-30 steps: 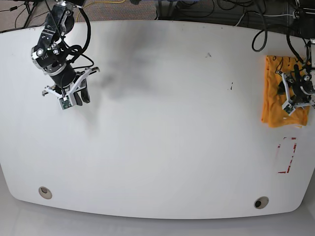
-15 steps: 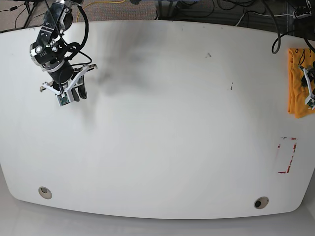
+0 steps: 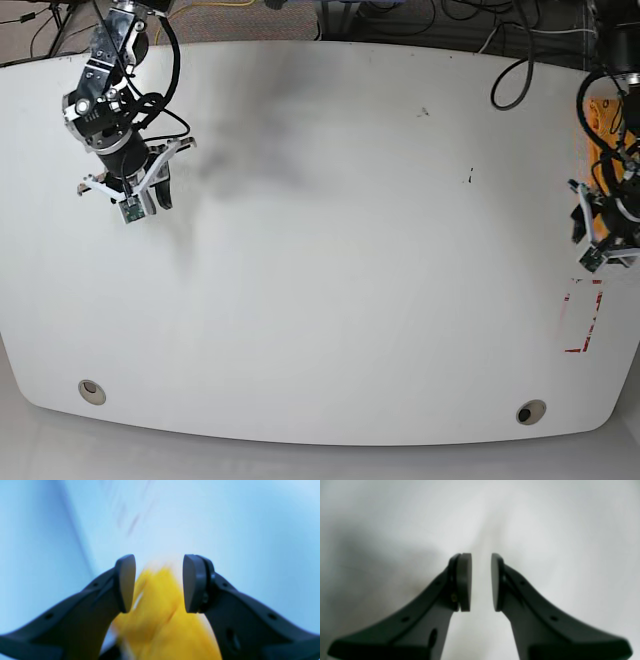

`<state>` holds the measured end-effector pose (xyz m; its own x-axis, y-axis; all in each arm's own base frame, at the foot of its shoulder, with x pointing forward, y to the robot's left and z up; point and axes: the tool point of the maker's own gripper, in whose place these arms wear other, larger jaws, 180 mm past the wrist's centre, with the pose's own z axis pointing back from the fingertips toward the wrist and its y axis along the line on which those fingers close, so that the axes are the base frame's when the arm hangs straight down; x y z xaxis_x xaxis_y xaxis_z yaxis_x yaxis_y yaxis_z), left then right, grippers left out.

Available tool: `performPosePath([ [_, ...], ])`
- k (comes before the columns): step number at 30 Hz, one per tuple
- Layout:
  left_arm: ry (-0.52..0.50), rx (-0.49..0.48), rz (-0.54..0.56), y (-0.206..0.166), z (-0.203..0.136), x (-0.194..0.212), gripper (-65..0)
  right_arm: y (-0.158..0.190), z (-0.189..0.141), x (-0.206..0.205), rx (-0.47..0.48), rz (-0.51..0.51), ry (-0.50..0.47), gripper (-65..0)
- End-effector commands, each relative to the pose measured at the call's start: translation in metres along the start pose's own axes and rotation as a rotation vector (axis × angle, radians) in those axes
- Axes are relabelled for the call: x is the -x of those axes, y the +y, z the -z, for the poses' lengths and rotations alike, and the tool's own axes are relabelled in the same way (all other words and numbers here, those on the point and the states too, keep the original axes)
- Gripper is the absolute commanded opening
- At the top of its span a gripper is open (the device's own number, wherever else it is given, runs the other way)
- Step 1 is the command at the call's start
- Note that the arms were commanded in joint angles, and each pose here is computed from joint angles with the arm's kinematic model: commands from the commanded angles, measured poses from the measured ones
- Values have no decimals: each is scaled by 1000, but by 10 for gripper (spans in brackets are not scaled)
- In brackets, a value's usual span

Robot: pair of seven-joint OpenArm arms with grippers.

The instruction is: Layout the t-shirt on the table in an organized manner, then fold the t-shirt properly

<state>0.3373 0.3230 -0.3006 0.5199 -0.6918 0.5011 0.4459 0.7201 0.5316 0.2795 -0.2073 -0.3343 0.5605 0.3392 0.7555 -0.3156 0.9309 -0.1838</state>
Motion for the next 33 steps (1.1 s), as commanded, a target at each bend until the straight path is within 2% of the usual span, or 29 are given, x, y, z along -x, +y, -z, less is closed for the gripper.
performPosePath([
  [1,-111,-42,-3,0,-4,-33,-375,1,0,-18,25,-73,-51,-518],
  [4,-270,-51,-95,-17,-1,-67,-374,4,2,-28,39,-105,-116,-518],
  [5,-348,-66,-155,-23,-1,-81,-372,7,4,-29,41,-102,-147,-518],
  [8,-490,-81,-285,-40,2,-103,-372,4,7,-31,54,-89,-213,-520],
  [10,-562,-100,-370,-48,3,-111,-372,0,10,-26,60,-56,-249,-520],
  [12,-591,-127,-448,-57,5,-109,-375,-3,12,-23,61,-26,-291,-520],
  [16,-587,-205,-555,-72,0,-90,-375,5,14,2,28,30,-318,-520],
  [19,-562,-221,-583,-88,-9,-75,-375,12,6,22,23,63,-329,-520],
  [23,-518,-178,-585,-120,-25,-58,-375,23,-9,49,23,97,-306,-520],
  [29,-435,-66,-567,-178,-59,-32,-375,43,-44,88,-16,201,-247,-520],
  [33,-339,-1,-564,-213,-89,-3,-375,58,-70,114,-39,251,-185,-520],
])
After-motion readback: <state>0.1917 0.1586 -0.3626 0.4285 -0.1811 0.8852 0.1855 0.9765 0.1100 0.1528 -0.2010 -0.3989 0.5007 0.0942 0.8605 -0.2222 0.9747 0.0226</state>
